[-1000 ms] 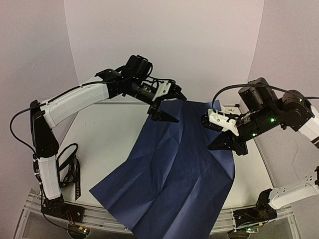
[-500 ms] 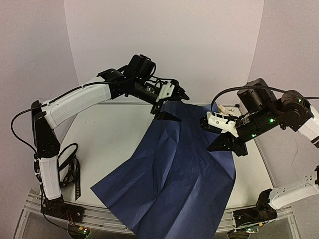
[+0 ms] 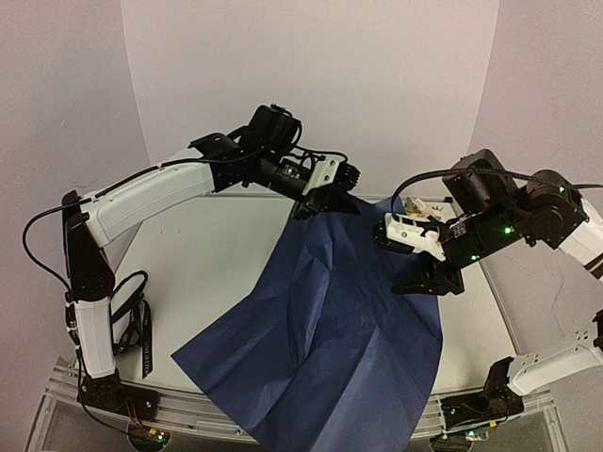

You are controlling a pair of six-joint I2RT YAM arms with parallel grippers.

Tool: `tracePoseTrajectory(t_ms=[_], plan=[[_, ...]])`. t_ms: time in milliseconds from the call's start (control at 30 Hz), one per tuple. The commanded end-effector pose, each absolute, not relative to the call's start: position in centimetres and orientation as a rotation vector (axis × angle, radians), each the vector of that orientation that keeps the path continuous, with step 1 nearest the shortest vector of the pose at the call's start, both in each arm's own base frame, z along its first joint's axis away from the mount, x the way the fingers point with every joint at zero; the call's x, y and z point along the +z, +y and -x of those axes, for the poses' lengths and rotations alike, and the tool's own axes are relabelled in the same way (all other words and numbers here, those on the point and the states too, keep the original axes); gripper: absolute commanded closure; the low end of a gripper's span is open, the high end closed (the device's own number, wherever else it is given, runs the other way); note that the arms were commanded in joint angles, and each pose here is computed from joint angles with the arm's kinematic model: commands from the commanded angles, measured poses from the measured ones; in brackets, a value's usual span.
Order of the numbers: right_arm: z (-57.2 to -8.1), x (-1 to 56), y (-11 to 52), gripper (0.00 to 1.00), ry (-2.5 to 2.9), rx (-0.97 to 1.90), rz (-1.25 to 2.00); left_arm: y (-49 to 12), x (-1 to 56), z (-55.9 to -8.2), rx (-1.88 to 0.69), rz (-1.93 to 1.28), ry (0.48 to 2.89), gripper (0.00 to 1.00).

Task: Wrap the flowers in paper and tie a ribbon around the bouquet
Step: Pass from the right arm to the left, then place the flattened wrapping paper at the center of the board.

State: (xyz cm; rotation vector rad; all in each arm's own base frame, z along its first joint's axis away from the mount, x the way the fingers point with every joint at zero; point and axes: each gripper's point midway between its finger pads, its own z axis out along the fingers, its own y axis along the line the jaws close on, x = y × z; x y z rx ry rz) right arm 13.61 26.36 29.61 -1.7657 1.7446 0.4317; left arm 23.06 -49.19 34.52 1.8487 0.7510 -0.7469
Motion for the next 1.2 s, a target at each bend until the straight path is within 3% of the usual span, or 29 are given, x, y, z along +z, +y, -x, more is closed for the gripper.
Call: tracePoseTrajectory(t_ms=[0, 67, 167, 400, 500, 567, 700, 933, 1167], plan=[[-17.3, 31.9, 25.6, 0.29, 1.785, 0.240, 1.530, -50.7, 36.2, -27.3, -0.693, -1.640, 0.971, 1.00], [-18.7, 32.6, 24.5, 0.16, 1.815, 0.162, 1.416, -50.8, 36.5, -31.2, -0.640, -1.511, 1.118, 1.00], [-20.5, 33.6, 22.8, 0.04, 1.872, 0.058, 1.236, -49.5, 37.6, -37.6, -0.607, -1.293, 1.294, 1.00], [-22.1, 32.7, 19.9, 0.02, 2.037, 0.001, 0.873, -37.8, 38.1, -55.1, -0.547, -0.521, 1.673, 1.00], [-22.4, 31.4, 19.2, 0.02, 2.113, 0.025, 0.702, -27.9, 35.1, -60.5, -0.542, -0.080, 1.853, 1.00], [-22.6, 30.3, 19.2, 0.02, 2.153, 0.029, 0.643, -22.7, 31.3, -61.5, -0.664, 0.188, 1.992, 1.00], [-22.9, 27.9, 18.8, 0.02, 2.215, -0.011, 0.569, -18.4, 25.6, -57.7, -0.732, 0.428, 2.131, 1.00], [-23.4, 22.8, 18.2, 0.02, 2.320, -0.074, 0.436, -18.1, 15.9, -44.2, -0.870, 0.796, 2.229, 1.00], [-23.8, 18.1, 17.3, 0.02, 2.492, -0.063, 0.261, -14.9, 11.6, -34.3, -0.750, 1.168, 2.072, 1.00]])
